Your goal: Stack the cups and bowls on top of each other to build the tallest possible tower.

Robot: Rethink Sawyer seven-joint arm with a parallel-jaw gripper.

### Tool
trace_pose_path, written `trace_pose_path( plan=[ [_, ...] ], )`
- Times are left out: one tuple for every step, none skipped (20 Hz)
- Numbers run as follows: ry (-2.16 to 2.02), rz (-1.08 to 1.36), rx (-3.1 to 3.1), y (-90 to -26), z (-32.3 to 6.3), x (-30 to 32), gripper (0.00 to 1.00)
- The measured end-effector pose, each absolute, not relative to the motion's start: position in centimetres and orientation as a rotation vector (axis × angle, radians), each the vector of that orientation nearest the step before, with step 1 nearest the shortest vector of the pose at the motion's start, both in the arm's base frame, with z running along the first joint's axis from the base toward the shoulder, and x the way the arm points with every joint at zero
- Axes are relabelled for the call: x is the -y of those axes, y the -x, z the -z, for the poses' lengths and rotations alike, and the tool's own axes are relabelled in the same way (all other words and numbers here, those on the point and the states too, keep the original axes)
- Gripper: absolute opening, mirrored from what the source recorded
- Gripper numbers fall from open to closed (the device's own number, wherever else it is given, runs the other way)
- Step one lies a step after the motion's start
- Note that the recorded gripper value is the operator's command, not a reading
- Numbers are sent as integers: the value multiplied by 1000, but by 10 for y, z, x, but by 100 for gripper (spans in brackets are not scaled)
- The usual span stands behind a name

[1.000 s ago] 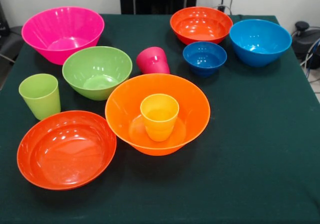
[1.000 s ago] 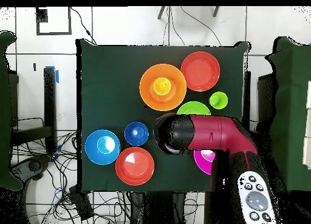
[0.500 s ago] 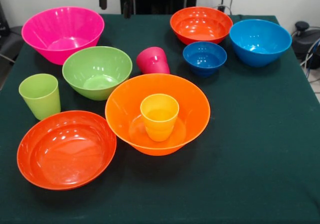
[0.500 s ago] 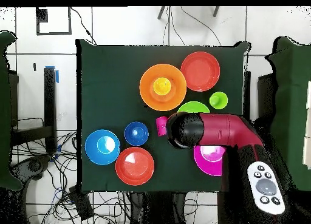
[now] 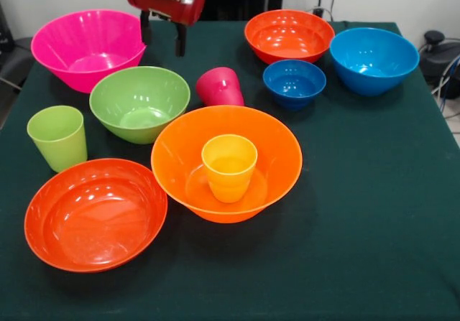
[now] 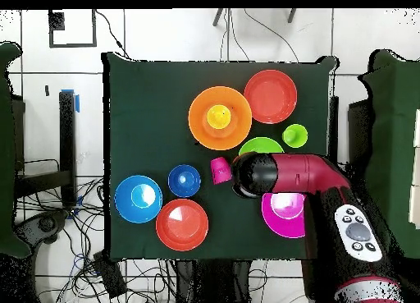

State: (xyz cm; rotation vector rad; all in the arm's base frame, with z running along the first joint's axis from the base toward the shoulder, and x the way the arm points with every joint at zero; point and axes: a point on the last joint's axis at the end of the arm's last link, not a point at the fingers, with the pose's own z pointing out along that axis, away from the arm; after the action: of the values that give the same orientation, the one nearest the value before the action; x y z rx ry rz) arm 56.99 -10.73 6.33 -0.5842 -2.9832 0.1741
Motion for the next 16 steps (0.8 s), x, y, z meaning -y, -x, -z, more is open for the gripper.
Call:
trace_pose_path(
  plan=[
    [571,-168,2977,-568,-56,105,100],
    [567,-166,2975,-568,-55,105,100],
    [564,-165,2974,-567,-54,104,100],
    [554,-159,2971,-566,-50,102,100],
    [547,-155,2971,-566,-48,100,100],
    [544,-154,2971,-566,-48,100,100],
    [542,-152,2971,-566,-47,99,100],
    [539,-149,2972,-567,-47,98,100],
    [538,-147,2974,-568,-48,97,100],
    [537,-146,2976,-568,-48,96,100],
    [536,-147,2980,-569,-50,96,100],
    [536,-147,2981,-570,-50,96,100],
    [537,-149,2986,-571,-53,97,100],
    [538,-150,2991,-572,-56,97,100],
    [539,-151,2994,-572,-58,98,100],
    [541,-151,2997,-573,-60,98,100]
  ],
)
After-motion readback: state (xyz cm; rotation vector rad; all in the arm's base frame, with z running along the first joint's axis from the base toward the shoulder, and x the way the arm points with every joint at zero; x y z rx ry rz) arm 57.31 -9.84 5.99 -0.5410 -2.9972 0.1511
